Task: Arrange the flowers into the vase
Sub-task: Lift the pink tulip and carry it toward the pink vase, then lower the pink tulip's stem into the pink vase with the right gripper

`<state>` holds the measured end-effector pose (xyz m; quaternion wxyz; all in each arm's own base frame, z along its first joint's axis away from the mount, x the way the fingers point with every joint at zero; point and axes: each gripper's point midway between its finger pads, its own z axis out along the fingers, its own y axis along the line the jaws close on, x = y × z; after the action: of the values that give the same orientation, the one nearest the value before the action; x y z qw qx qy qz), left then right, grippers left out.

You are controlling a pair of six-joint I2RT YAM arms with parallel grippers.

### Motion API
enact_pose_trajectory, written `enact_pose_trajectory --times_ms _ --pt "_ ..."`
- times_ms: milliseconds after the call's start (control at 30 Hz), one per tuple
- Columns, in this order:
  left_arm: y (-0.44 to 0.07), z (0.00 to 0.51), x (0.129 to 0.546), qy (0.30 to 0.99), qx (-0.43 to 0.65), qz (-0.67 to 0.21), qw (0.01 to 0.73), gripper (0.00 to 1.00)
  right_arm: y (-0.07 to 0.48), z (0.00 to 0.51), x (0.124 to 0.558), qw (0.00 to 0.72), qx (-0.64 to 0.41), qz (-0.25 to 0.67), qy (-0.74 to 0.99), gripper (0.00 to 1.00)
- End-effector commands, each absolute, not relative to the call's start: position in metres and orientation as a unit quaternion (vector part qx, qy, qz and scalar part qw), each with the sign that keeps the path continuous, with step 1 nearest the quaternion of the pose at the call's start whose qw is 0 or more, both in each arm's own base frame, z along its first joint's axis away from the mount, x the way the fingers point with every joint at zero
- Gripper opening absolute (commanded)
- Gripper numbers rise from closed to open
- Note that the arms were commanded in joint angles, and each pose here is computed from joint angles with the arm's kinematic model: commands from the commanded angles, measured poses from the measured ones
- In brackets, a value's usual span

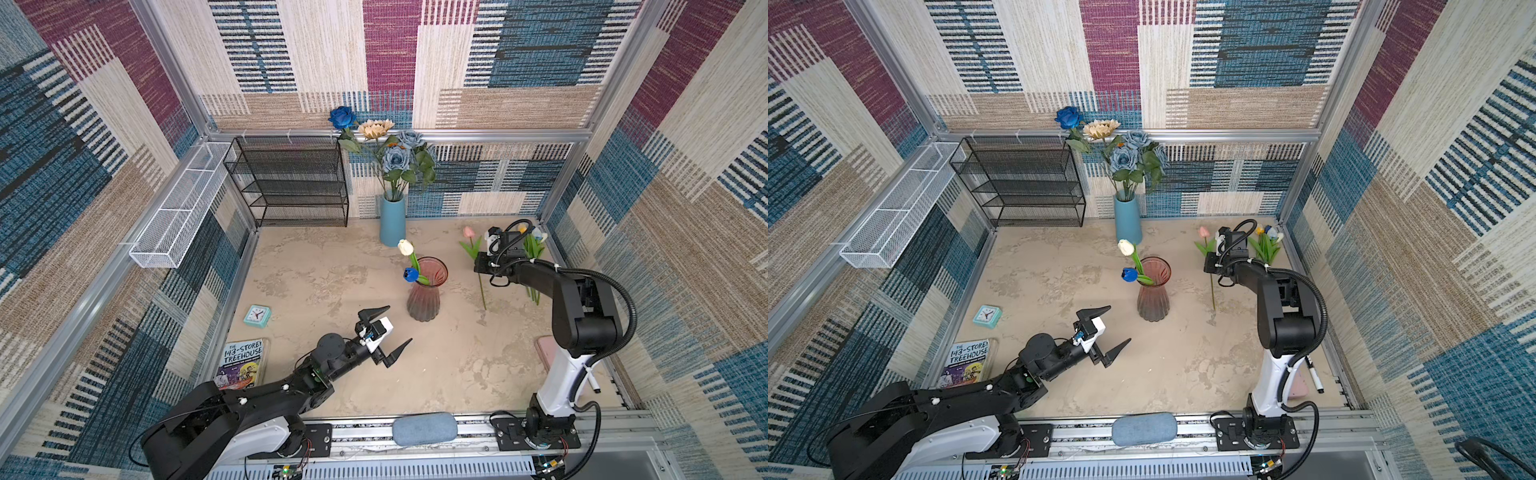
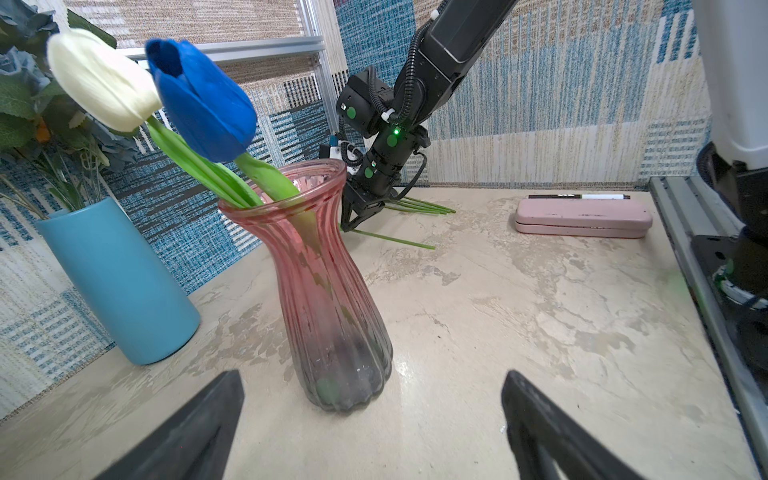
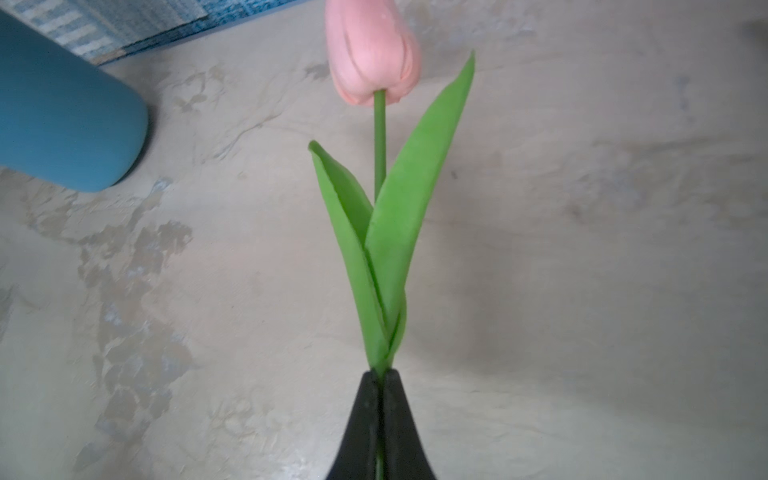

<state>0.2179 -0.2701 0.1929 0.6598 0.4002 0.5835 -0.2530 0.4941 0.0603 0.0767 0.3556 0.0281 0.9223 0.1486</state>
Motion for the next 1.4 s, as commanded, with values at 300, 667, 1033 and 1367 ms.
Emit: enact_pose_trajectory --times_ms 300,667,1033,1367 --pt "-0.270 0.194 0.216 0.578 0.405 -0.255 0.662 1.00 0.116 0.207 0.479 0.503 -0.074 0.280 0.814 0.00" --pt "-0.268 0.197 0.213 0.576 0.403 -0.257 0.663 1.00 0.135 0.358 0.402 0.670 -0.134 0.361 0.634 0.00" --pt "-0.271 0.195 0.214 0.577 0.404 -0.261 0.660 1.00 0.181 0.426 0.336 0.744 -0.216 0.407 0.485 0.00" --pt "-0.273 0.193 0.216 0.576 0.406 -0.260 0.660 1.00 0.216 0.455 0.318 0.768 -0.241 0.450 0.387 0.00"
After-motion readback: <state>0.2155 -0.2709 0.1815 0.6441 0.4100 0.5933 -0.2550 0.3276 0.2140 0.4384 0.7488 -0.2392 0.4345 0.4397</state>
